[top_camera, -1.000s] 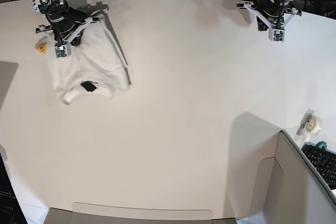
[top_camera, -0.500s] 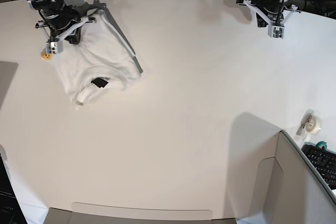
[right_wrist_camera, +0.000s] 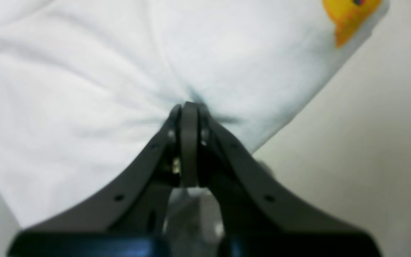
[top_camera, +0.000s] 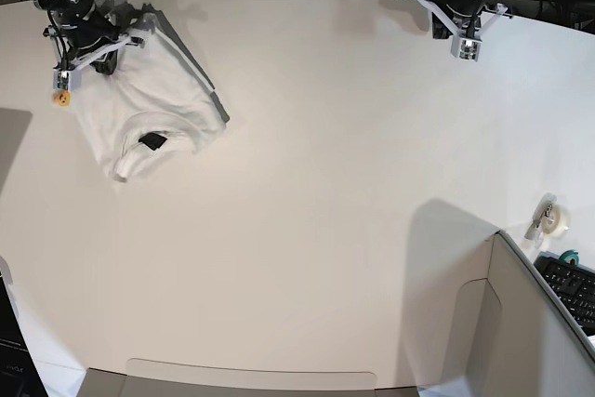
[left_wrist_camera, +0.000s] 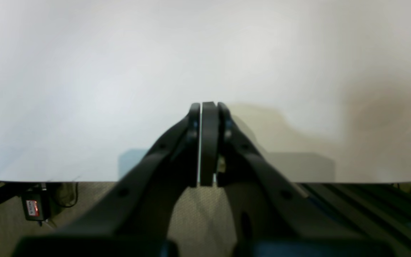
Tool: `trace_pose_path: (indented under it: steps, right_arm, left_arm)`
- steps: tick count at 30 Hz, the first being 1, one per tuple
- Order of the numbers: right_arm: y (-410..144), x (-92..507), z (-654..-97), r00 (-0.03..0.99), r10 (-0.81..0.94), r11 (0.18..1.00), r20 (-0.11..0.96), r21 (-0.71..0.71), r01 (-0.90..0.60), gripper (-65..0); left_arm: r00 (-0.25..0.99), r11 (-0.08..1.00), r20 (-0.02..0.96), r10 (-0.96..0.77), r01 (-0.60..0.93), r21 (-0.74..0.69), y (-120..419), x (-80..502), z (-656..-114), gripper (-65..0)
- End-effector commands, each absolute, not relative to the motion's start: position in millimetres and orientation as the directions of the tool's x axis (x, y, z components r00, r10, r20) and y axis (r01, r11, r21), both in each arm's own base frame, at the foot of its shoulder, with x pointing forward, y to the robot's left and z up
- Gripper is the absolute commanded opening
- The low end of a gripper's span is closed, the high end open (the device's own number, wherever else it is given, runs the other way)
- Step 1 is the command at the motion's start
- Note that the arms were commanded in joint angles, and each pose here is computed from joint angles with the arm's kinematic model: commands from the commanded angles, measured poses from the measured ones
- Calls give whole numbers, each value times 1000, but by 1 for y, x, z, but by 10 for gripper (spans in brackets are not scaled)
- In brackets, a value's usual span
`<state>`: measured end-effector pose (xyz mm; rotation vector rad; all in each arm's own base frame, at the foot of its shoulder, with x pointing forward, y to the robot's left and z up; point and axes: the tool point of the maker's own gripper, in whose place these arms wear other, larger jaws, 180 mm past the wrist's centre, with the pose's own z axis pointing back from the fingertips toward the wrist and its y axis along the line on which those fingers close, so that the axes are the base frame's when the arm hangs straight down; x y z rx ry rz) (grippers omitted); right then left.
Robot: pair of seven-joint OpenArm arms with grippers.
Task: Layout the t-shirt on the table in an organized manner, then fold the t-shirt properly
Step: 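Pull the folded shirt back toward the table center with the right gripper, then push the folded shirt to the table edge with the right gripper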
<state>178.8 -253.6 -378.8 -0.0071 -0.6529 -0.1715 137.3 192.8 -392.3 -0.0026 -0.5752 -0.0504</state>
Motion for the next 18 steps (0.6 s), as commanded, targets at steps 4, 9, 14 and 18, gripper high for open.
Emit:
trace_pose_path:
  steps: [4, 9, 14, 18]
  right_arm:
    - [-259, 189, -341, 725, -95, 989, 682, -21, 149, -650]
    - [-258, 206, -331, 697, -66, 994, 714, -15, 110, -650]
    - [-223, 244, -319, 667, 107, 994, 738, -54, -99, -650]
    - [-182, 270, -316, 619, 344, 929, 706, -159, -335, -650]
  left_arm:
    - [824, 999, 565, -52, 49, 20, 194, 140, -386, -650]
    - [827, 998, 560, -58, 69, 1, 184, 139, -389, -650]
    - [827, 998, 559, -58, 69, 1, 184, 138, -389, -650]
    - [828, 997, 558, -59, 71, 0, 183, 139, -389, -650]
